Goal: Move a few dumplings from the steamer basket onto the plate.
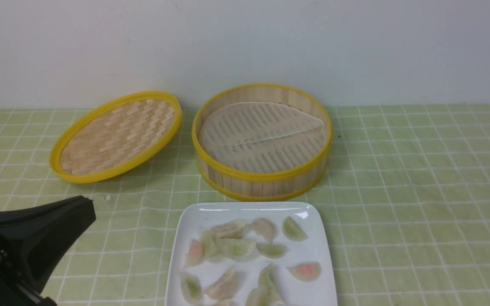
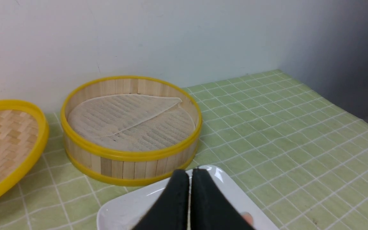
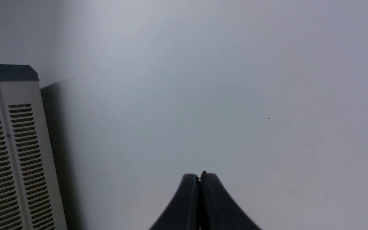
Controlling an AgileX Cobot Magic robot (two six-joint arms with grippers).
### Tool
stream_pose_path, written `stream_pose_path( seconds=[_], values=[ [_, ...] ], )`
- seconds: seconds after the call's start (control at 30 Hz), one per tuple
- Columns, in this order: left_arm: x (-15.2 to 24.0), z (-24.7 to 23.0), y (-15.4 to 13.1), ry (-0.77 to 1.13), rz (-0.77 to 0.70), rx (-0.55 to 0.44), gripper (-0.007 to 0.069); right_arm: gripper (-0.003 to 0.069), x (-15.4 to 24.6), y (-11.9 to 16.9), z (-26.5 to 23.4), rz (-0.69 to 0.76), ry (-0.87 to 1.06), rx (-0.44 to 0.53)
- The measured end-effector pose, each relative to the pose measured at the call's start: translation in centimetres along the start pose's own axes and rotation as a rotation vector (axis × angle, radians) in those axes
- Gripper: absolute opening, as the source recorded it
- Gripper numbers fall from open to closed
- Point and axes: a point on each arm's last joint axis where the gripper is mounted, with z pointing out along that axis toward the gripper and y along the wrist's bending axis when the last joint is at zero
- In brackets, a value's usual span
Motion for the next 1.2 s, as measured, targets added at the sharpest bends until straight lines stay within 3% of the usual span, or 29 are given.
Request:
stream_pose_path(
  seconds=[0.8,0.93,1.2],
  values=[
    [0.0,0.0,0.1,0.003,0.031,-0.008,-0.0006,-0.0015,0.0,0.0,0.0,-0.001,0.001,0.0],
    [1.1,-0.1,0.9,0.02,0.148,-0.075,-0.0006,-0.0015,0.0,0.0,0.0,-0.001,0.001,0.0],
    [8.4,-2.2,4.0,0.023,0.089,-0.316,-0.0006,-0.0015,0.0,0.0,0.0,-0.001,0.001,0.0]
  ],
)
